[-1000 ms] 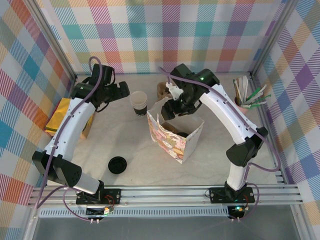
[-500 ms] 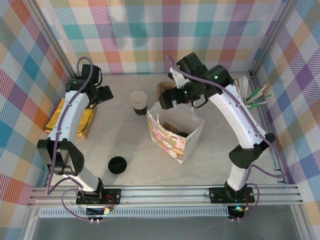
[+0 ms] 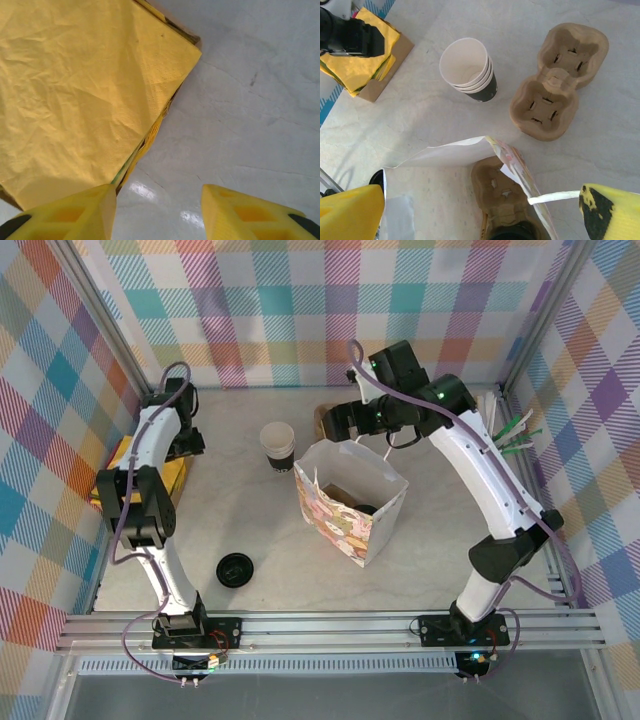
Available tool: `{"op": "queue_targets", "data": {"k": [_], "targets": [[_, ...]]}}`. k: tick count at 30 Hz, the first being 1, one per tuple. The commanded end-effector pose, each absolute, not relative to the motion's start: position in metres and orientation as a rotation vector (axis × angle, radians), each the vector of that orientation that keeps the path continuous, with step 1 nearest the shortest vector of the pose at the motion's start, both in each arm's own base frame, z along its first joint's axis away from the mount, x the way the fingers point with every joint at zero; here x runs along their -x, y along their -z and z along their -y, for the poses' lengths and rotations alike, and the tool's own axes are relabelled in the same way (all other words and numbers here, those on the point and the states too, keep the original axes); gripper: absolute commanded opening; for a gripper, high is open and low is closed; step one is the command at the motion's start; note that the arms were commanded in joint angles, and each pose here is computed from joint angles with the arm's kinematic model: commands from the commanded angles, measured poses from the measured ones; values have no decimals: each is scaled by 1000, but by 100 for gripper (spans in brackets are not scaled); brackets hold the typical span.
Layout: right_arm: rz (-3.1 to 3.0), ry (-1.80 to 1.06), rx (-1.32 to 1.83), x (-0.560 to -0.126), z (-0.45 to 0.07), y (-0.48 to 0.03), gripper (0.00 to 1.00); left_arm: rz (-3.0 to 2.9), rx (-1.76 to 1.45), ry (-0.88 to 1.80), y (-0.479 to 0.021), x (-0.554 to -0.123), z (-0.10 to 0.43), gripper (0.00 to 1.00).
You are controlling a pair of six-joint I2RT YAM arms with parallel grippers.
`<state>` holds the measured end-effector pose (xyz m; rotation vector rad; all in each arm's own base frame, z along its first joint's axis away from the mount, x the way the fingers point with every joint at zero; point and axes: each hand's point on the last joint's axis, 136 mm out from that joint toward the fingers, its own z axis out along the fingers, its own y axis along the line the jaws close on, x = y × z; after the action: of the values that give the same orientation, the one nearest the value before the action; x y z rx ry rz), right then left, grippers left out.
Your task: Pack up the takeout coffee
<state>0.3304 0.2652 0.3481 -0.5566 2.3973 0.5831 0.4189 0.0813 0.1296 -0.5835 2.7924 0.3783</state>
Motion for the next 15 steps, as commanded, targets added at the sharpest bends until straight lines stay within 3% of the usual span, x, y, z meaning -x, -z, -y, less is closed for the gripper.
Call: {"op": "queue_targets", "data": {"k": [1,8,15], "targets": [[-2332,-654,548,-326,-265,-366,99,-2846,577,-452,-121,-412,-101,48],[-2329,-679,516,-325,-256,-360,99,-2874,602,-600,-111,-394,-125,48],[-2340,-703,503,-328,-251,-354,99,-2944,562,-572,-92,-390,-122,48]]}}
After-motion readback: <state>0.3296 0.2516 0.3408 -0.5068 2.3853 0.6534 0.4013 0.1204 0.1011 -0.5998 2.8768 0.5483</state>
